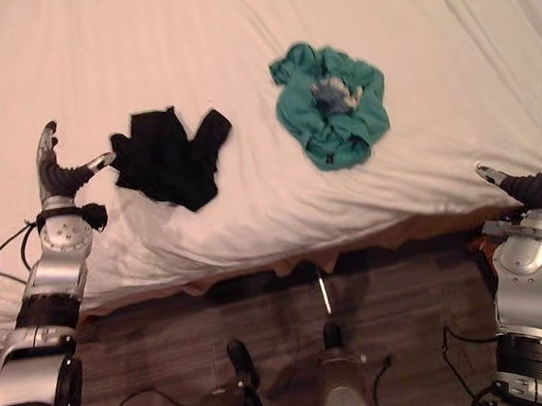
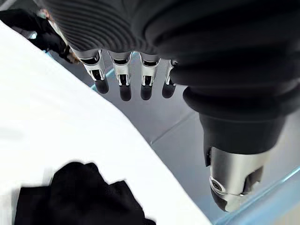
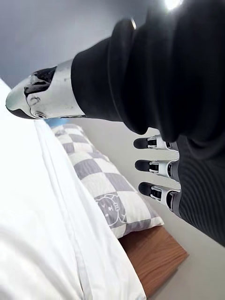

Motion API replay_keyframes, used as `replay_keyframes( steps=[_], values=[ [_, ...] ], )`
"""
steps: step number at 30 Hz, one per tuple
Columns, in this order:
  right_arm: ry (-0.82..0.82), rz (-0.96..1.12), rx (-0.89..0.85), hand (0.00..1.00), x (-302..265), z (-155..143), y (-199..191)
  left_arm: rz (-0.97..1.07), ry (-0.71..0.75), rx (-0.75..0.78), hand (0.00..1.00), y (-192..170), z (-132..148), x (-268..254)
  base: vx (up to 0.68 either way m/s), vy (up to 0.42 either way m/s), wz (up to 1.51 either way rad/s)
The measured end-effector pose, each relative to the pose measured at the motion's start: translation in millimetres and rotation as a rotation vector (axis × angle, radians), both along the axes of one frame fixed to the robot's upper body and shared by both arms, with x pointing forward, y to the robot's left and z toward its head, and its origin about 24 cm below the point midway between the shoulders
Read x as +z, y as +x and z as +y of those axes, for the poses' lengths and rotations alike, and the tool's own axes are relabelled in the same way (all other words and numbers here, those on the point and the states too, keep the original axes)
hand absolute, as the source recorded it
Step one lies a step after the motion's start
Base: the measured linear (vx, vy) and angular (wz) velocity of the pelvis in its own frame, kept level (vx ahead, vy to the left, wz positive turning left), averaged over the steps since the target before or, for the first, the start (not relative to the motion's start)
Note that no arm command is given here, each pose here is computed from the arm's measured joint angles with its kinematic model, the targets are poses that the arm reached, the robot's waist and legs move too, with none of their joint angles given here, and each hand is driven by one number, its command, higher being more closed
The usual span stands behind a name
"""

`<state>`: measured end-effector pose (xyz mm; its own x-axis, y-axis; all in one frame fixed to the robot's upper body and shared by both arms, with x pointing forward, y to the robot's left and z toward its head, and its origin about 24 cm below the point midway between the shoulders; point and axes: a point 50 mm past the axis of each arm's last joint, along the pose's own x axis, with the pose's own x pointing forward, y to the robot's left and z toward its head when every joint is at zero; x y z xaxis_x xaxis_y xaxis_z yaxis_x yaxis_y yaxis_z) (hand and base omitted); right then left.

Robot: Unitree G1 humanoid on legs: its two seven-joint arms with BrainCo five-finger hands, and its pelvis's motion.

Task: Tidy the bed and pick cloth on bed and put in laundry

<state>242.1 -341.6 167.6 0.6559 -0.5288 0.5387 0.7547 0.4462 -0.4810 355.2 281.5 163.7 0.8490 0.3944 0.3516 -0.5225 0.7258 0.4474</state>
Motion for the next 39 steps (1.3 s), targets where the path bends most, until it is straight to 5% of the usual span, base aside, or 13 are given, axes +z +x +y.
replay_keyframes(
  steps=[4, 5, 15, 20, 27, 29, 36, 37, 39],
  values=[
    [-0.036, -0.062, 0.041, 0.00, 14, 10, 0, 0.030, 0.108, 0.009, 0.00, 19, -2, 27, -0.01, -0.025, -0.11],
    [-0.043, -0.079, 0.049, 0.00, 18, 11, 1, 0.030, 0.134, 0.019, 1.00, 22, -1, 34, -0.01, -0.045, -0.14],
    [-0.124, -0.290, 0.266, 0.00, 78, 49, 25, 0.035, 0.483, 0.088, 1.00, 38, -4, 109, 0.00, -0.035, -0.11],
    [-0.141, -0.285, 0.346, 0.00, 95, 64, 50, 0.009, 0.499, -0.012, 1.00, 40, -26, 103, 0.04, -0.014, 0.12],
    [-0.211, -0.197, 0.265, 0.00, 143, 41, 77, -0.091, 0.209, -0.342, 1.00, 10, -71, 28, 0.07, -0.026, 0.45],
    [-0.240, -0.129, 0.171, 0.00, 161, 19, 82, -0.045, 0.046, -0.443, 1.00, -27, -74, -23, 0.07, -0.072, 0.49],
    [-0.146, 0.091, -0.023, 0.00, 144, -34, 87, 0.381, -0.422, -0.372, 1.00, -125, -52, -160, 0.05, -0.078, 0.46],
    [-0.121, 0.107, -0.044, 1.00, 143, -40, 86, 0.411, -0.469, -0.360, 1.00, -136, -51, -169, 0.01, -0.046, 0.35],
    [-0.054, 0.118, -0.107, 1.00, 144, -59, 79, 0.436, -0.566, -0.358, 1.00, -148, -53, -180, -0.01, -0.042, 0.23]
  ],
)
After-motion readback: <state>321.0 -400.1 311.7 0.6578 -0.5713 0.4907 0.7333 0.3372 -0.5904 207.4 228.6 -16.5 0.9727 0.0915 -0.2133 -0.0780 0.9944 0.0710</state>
